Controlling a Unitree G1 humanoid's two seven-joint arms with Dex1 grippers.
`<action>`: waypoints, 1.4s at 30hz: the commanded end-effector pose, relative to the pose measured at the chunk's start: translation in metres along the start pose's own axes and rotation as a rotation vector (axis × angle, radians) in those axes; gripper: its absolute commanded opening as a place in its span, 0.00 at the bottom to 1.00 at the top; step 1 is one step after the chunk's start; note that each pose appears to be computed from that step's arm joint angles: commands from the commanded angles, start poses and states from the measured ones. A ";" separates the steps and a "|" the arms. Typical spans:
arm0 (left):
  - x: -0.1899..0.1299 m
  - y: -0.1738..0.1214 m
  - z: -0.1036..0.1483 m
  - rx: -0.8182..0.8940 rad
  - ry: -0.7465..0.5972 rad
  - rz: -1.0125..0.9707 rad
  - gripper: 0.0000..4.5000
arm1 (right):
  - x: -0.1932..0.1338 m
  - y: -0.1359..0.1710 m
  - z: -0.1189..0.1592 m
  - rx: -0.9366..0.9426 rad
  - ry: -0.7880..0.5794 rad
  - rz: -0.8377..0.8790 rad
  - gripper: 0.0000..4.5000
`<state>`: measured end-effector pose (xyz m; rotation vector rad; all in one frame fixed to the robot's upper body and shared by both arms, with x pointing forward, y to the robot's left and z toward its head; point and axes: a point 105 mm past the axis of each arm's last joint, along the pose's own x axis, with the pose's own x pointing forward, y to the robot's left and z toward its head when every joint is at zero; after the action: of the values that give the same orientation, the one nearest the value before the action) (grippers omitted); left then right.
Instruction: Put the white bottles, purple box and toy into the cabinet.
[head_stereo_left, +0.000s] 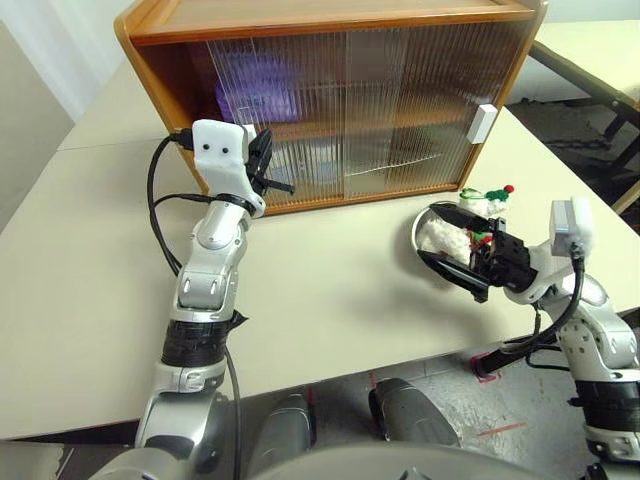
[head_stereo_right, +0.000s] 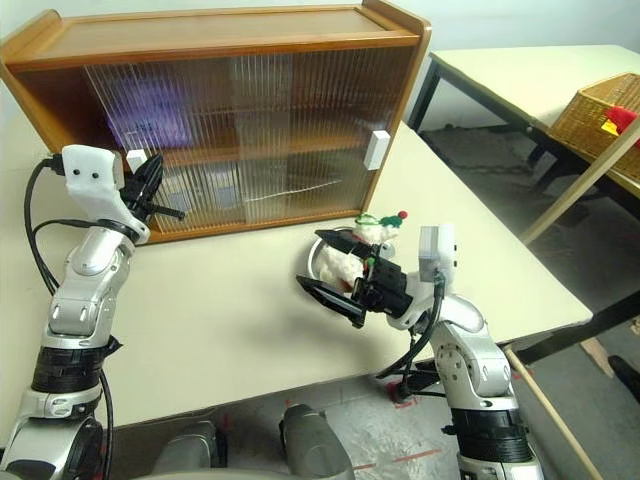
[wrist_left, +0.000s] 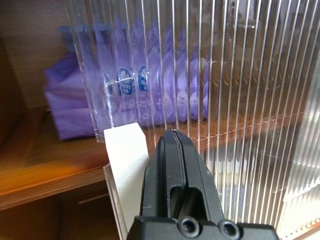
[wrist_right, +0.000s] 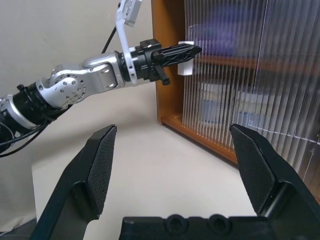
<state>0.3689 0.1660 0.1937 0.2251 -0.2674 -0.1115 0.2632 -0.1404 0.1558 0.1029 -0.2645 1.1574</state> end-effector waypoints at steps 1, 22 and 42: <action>-0.008 0.028 -0.009 0.014 0.047 0.095 0.00 | 0.000 -0.005 0.008 0.012 -0.042 -0.027 1.00; -0.023 0.073 -0.009 0.080 0.064 0.201 0.00 | 0.005 -0.004 0.012 0.027 -0.055 0.031 1.00; -0.079 -0.020 0.001 -0.259 -0.059 -0.675 0.86 | -0.031 -0.076 0.021 -0.053 0.049 -0.263 0.85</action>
<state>0.2997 0.1600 0.1747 0.0258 -0.2401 -0.7501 0.3122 -0.1884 0.1676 0.0748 -0.2222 0.9572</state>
